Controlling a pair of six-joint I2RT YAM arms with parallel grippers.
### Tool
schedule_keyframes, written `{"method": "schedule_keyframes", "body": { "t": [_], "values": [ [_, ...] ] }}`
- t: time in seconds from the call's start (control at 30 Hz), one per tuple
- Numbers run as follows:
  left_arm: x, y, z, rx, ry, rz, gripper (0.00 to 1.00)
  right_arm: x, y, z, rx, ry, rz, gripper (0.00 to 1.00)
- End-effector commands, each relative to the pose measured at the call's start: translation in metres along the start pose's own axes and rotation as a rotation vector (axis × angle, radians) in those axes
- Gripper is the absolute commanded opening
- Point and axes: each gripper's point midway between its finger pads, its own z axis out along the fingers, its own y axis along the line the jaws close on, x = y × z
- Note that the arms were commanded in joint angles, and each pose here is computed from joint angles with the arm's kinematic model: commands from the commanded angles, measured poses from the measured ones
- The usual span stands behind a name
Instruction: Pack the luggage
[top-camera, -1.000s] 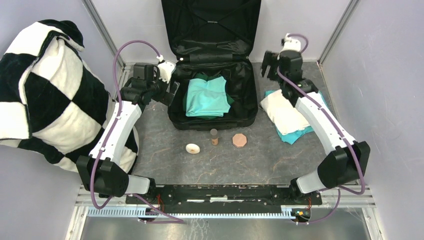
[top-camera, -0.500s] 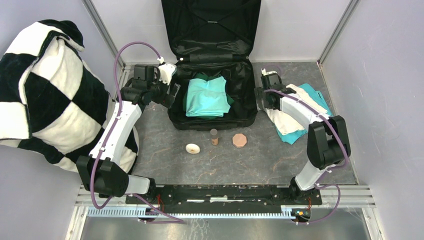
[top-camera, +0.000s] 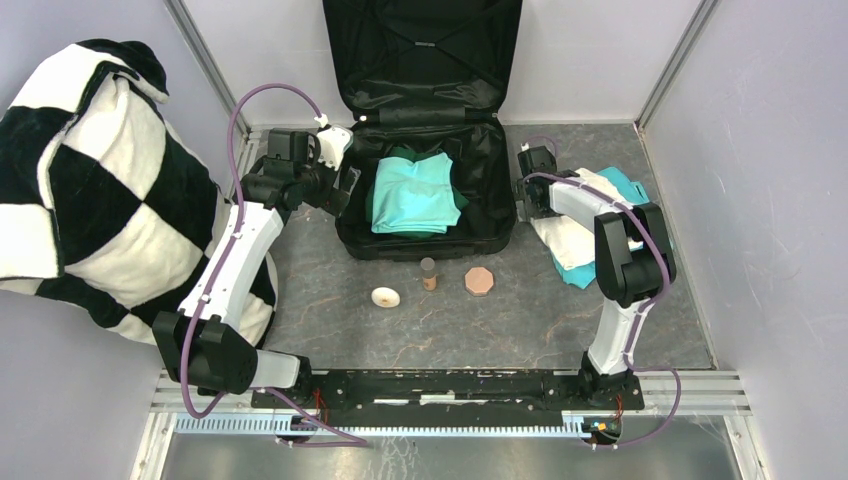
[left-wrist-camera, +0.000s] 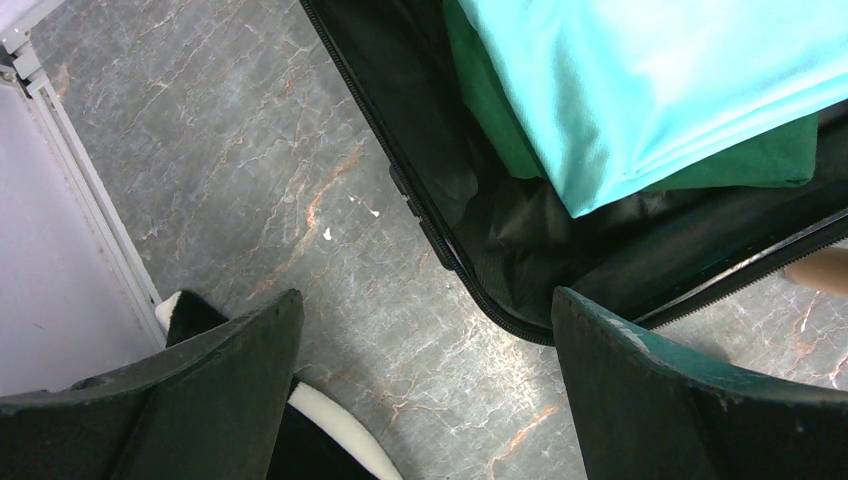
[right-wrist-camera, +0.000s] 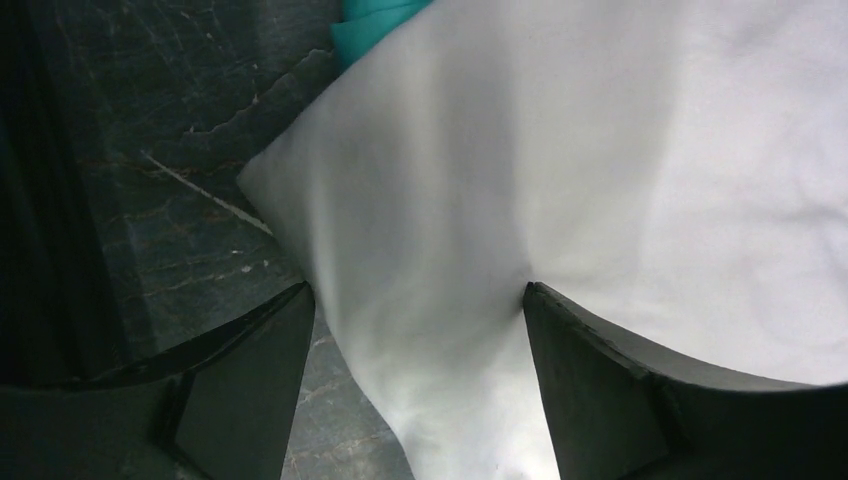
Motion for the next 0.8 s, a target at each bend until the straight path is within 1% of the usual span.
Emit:
{"method": "schedule_keyframes", "body": {
  "t": [0.0,0.1,0.23,0.37,0.43,0.5,0.53,0.6,0.63,0.7,0.73,0.77],
  "values": [
    [-0.014,0.001,-0.009,-0.003,-0.046,-0.025,1.0,-0.017,0.016,0.006,-0.052,-0.032,0.025,0.82],
    [-0.013,0.002,-0.009,-0.007,-0.042,-0.019,1.0,-0.016,0.017,0.008,-0.057,-0.026,0.031,0.76],
    [-0.013,0.002,-0.008,-0.005,-0.041,-0.02,1.0,-0.019,0.011,0.008,-0.049,-0.035,0.047,0.64],
    [-0.014,0.0,-0.007,0.006,-0.041,-0.024,1.0,-0.031,0.002,0.0,-0.071,-0.069,0.105,0.38],
    [-0.014,0.0,-0.008,0.009,-0.039,-0.023,1.0,-0.037,-0.001,-0.005,-0.079,-0.088,0.122,0.31],
    [-0.015,0.0,-0.008,0.008,-0.038,-0.023,1.0,-0.043,-0.003,-0.008,-0.094,-0.093,0.132,0.31],
    [-0.016,0.0,-0.008,0.007,-0.038,-0.024,1.0,-0.046,-0.003,-0.01,-0.099,-0.094,0.133,0.35],
    [-0.016,0.0,-0.008,0.009,-0.038,-0.024,1.0,-0.047,-0.002,-0.014,-0.113,-0.095,0.136,0.36],
    [-0.017,0.0,-0.009,0.01,-0.04,-0.024,1.0,-0.048,-0.003,-0.015,-0.113,-0.102,0.141,0.33],
    [-0.017,0.0,-0.008,0.01,-0.038,-0.025,1.0,-0.05,-0.004,-0.019,-0.111,-0.122,0.152,0.21],
    [-0.017,0.0,-0.008,0.01,-0.039,-0.024,1.0,-0.05,-0.004,-0.019,-0.113,-0.123,0.155,0.19],
    [-0.017,0.0,-0.008,0.01,-0.038,-0.023,1.0,-0.05,-0.002,-0.019,-0.121,-0.116,0.155,0.24]
  ]
}}
